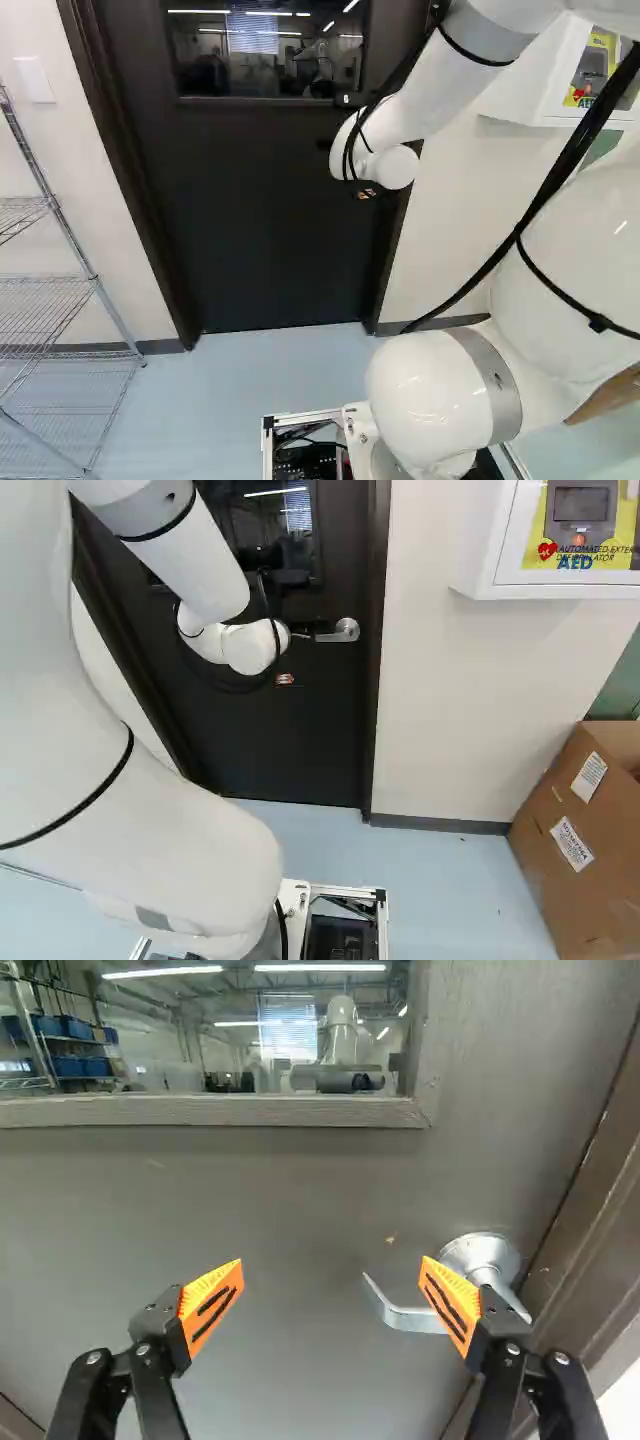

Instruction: Open the door and move inside

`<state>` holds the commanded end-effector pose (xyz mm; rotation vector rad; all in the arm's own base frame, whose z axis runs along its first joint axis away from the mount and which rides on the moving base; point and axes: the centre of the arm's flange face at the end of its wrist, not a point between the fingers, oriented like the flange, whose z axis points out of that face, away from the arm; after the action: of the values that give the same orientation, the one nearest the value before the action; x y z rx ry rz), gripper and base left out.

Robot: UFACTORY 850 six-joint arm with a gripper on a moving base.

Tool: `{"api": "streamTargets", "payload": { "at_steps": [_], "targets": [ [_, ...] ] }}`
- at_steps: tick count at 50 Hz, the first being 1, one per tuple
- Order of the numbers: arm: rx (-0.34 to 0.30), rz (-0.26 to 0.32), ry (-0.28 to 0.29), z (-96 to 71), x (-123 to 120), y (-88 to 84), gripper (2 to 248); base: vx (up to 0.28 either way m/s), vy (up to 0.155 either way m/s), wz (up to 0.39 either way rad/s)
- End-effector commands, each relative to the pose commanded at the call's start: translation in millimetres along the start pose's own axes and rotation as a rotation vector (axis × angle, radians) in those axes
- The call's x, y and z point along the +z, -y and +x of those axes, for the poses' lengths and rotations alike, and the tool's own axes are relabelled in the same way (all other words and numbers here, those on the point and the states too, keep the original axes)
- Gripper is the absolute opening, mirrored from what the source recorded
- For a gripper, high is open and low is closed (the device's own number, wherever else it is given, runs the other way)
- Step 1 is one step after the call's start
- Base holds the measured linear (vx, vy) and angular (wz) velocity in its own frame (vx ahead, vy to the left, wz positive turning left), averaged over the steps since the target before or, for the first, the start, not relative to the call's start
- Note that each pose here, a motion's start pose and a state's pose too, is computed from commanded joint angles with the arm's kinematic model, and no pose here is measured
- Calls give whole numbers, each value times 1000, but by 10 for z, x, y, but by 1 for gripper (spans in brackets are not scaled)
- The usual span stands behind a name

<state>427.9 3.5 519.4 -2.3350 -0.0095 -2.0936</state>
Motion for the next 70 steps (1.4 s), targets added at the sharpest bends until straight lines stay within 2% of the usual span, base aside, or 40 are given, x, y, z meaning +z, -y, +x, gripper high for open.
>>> {"api": "streamTargets", "payload": {
  "at_steps": [70],
  "targets": [
    [0,0,161,-685,188,0,247,0,0,0]
  ]
}}
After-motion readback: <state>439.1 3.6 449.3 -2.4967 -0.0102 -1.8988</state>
